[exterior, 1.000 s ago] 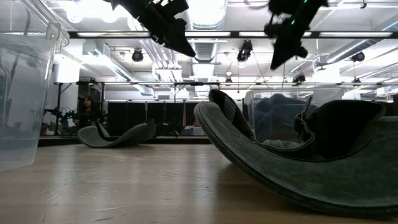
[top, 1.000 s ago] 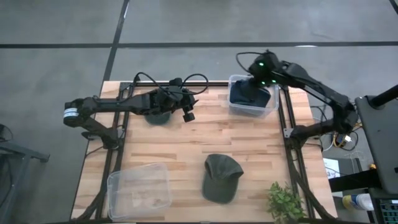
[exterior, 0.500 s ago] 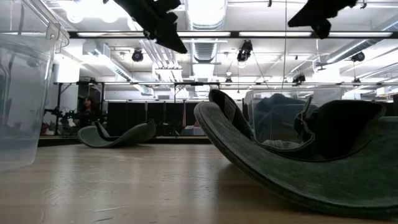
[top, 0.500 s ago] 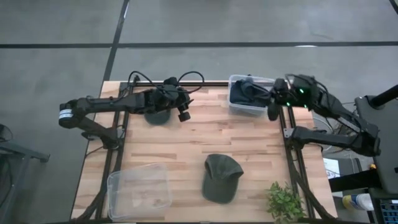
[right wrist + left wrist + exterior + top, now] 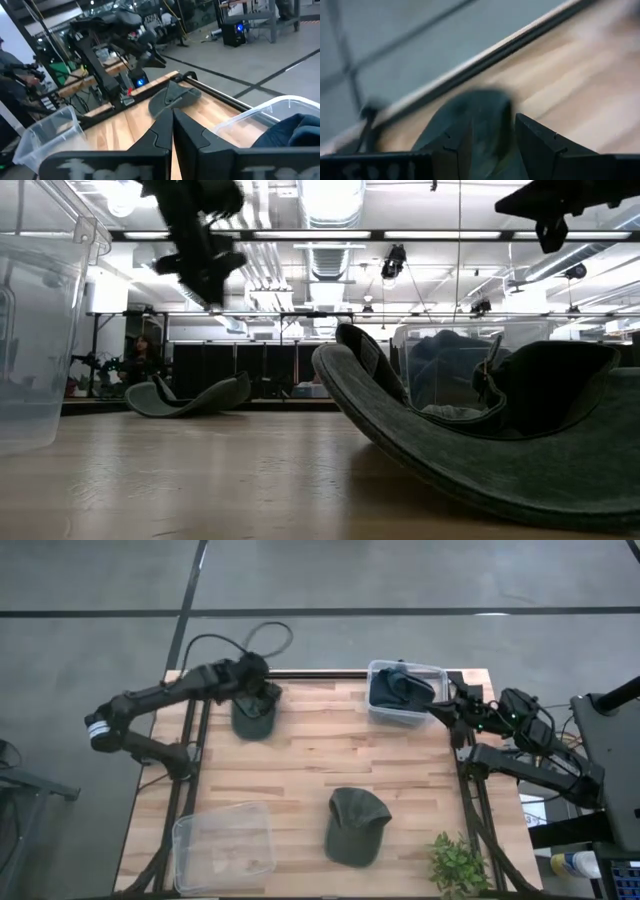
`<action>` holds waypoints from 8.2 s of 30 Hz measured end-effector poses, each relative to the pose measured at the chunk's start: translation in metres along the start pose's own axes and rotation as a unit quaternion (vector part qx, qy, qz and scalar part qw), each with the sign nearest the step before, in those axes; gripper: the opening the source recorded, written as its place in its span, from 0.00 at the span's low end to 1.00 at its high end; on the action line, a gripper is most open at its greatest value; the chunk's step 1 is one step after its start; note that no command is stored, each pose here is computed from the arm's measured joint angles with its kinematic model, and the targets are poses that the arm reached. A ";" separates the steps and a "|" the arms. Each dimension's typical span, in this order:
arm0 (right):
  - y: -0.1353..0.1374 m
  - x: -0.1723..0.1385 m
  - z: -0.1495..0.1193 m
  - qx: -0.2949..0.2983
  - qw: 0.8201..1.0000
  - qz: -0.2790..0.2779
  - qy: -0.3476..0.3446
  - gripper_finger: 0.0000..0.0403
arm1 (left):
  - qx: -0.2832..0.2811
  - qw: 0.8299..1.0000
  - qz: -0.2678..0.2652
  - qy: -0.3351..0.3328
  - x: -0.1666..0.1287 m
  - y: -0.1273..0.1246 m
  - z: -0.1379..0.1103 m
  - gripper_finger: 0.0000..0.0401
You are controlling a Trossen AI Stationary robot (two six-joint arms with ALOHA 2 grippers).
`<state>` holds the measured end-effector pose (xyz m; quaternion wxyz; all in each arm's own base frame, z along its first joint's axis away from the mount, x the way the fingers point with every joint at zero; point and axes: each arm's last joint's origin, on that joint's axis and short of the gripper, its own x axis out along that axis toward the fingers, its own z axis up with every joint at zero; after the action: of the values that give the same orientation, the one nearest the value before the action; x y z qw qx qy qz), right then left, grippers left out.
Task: Pick & Place hat
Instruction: Put the top gray cap into the bottom transparent bin
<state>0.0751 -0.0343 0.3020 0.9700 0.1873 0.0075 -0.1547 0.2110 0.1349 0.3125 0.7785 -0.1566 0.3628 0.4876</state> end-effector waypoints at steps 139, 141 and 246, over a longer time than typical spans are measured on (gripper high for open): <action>0.001 0.018 0.010 0.066 0.997 0.021 -0.015 0.02 | -0.159 0.968 -0.166 -0.104 -0.034 0.073 -0.040 0.02; -0.001 0.024 0.010 0.067 0.997 0.019 -0.010 0.02 | -0.154 0.959 -0.194 -0.136 -0.045 0.074 -0.041 0.02; 0.020 0.254 0.102 -0.072 0.996 -0.004 0.042 0.44 | -0.148 0.899 -0.220 -0.347 -0.086 -0.040 -0.008 0.01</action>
<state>0.3181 -0.1298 0.3859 0.9792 0.1228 0.0599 -0.1501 0.2199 0.0561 0.3643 0.9104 -0.1671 -0.0508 0.3751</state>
